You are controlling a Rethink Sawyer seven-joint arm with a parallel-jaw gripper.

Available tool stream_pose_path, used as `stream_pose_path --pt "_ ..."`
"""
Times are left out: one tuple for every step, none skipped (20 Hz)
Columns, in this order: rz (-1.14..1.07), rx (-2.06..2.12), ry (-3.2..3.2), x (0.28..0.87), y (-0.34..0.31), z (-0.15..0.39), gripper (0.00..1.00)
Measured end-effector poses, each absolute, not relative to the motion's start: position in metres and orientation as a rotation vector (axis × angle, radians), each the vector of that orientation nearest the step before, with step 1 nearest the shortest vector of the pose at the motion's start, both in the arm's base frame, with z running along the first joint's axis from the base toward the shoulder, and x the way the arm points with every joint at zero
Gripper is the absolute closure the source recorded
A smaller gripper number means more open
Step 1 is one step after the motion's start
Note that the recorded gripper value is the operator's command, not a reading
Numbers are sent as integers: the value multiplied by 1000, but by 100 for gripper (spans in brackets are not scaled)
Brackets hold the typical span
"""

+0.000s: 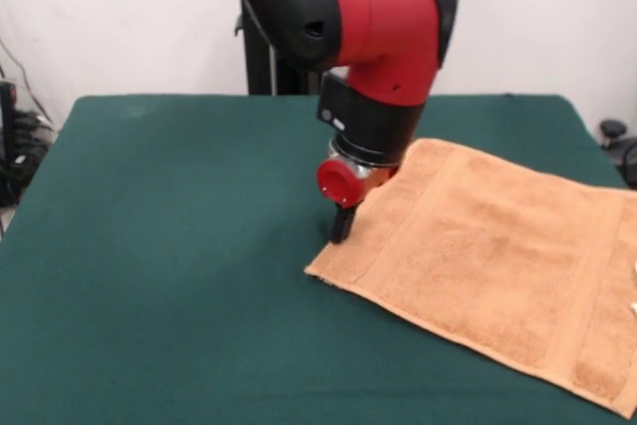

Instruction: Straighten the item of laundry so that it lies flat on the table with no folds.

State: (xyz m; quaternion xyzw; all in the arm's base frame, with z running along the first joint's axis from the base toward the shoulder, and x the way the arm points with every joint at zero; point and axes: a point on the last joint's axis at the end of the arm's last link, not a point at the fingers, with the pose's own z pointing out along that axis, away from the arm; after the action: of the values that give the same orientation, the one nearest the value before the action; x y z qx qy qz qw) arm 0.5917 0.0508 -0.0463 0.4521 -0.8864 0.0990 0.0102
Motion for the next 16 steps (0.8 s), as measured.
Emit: stream_pose_path --pt "274 1402 -2810 594 45 -46 100" --pt "261 1399 -2825 594 43 -45 100" --pt "249 1396 -2840 595 40 -45 100" --pt "207 1383 -2894 597 33 -45 100" --pt "194 1377 -2911 597 30 -45 100" --pt "172 1368 -2940 598 25 -45 100" --pt "164 1365 -2952 599 24 -45 100" --pt "136 1350 -2993 601 17 -46 100" --pt "116 1337 -3021 604 13 -46 100" --pt "97 1320 -3045 605 9 -47 100" --pt "85 1309 -3058 606 7 -47 100" --pt "54 1284 -3080 607 3 -47 100" --pt "39 1275 -3087 607 2 -47 100" --pt "29 1277 -3089 607 1 -47 100" --pt "25 1284 -3088 607 1 -47 100" --pt "20 1297 -3083 607 0 -47 100"
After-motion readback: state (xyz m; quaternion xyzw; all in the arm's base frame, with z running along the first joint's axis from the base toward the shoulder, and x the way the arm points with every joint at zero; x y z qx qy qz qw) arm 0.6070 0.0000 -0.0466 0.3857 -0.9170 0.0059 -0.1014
